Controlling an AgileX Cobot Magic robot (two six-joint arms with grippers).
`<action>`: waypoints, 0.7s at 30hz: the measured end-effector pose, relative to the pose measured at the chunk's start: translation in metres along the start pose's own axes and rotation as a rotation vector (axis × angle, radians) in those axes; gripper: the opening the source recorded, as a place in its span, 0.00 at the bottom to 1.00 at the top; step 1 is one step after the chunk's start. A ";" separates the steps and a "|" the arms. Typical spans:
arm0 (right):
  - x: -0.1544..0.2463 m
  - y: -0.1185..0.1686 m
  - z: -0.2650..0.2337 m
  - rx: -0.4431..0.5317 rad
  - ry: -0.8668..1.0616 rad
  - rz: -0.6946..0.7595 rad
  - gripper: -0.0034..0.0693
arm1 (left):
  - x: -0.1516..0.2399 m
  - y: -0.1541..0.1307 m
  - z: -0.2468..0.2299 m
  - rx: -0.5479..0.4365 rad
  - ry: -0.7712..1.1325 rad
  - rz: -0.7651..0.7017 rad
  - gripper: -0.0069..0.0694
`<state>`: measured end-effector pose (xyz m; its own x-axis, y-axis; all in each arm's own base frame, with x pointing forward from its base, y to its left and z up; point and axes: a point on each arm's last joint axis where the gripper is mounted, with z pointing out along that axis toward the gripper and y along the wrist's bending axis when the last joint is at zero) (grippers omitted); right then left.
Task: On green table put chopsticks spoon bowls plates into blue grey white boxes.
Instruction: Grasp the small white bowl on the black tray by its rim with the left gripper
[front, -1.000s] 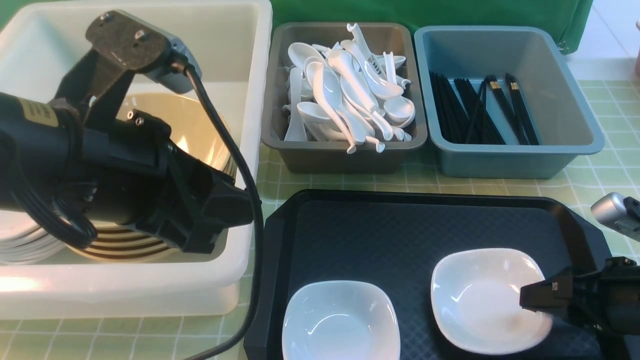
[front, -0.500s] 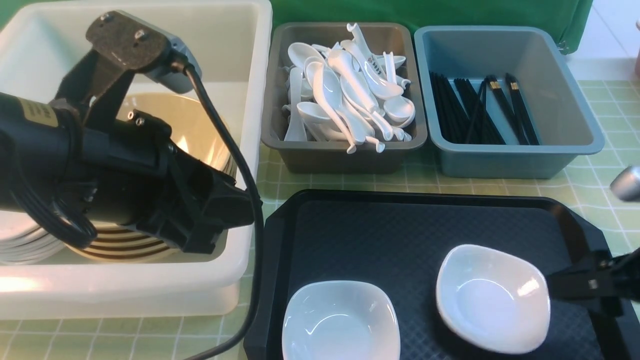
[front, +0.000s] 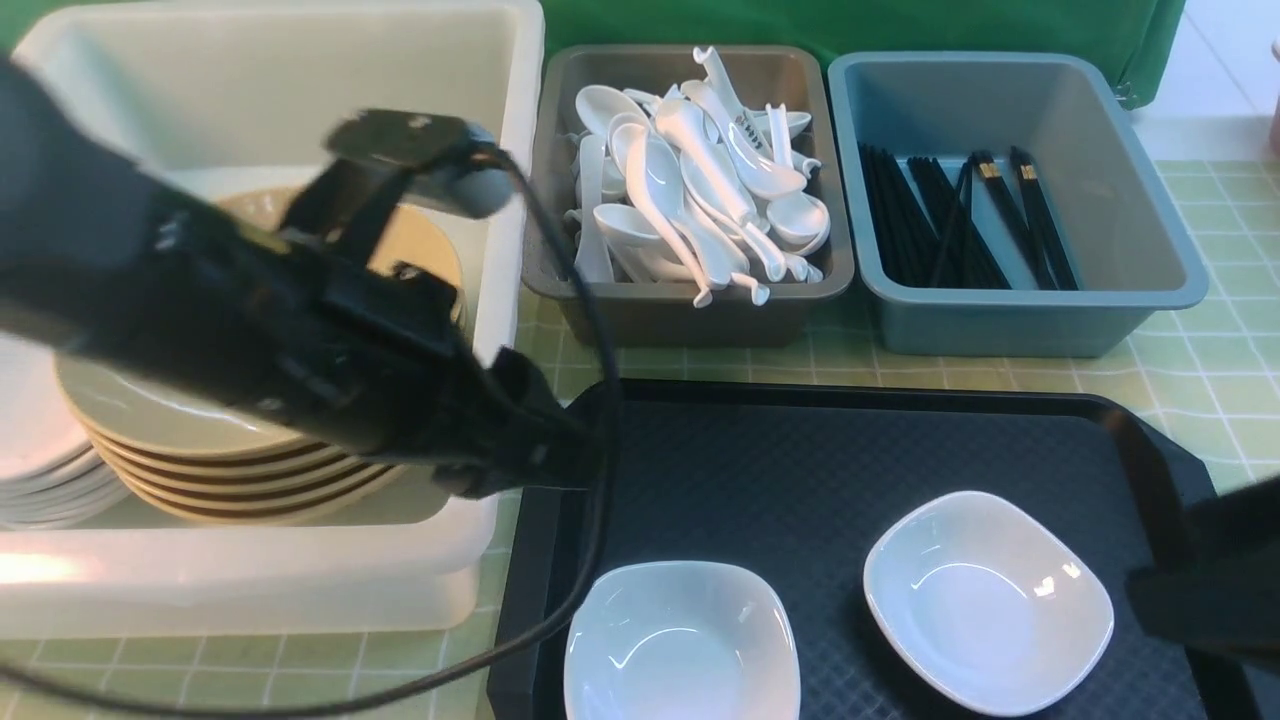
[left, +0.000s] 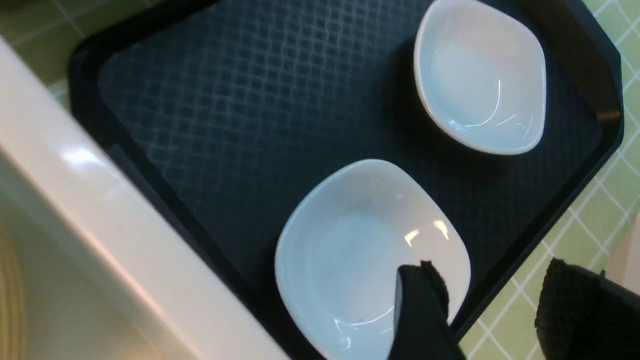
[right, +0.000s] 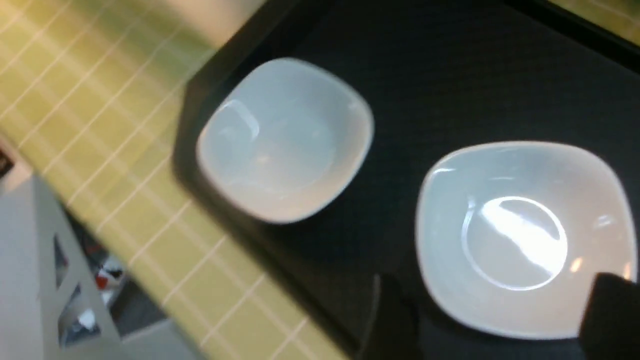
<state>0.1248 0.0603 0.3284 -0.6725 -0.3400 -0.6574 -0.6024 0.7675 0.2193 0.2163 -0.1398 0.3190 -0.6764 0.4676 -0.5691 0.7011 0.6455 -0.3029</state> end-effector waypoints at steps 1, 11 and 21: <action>0.005 0.003 -0.003 0.007 0.031 -0.029 0.53 | -0.009 0.002 0.006 0.015 0.019 0.007 0.47; 0.019 0.004 -0.011 0.060 0.123 -0.029 0.08 | -0.055 -0.022 0.072 0.001 0.176 0.191 0.72; 0.020 0.002 -0.014 0.108 0.111 0.025 0.08 | -0.080 -0.017 0.172 0.102 0.333 0.283 0.77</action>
<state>0.1039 0.0473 0.3258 -0.7341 -0.3733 -0.5673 -0.5387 0.8287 0.1518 0.2974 -0.2923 0.2387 -0.4790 0.7967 -0.3686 0.8763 0.4092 -0.2542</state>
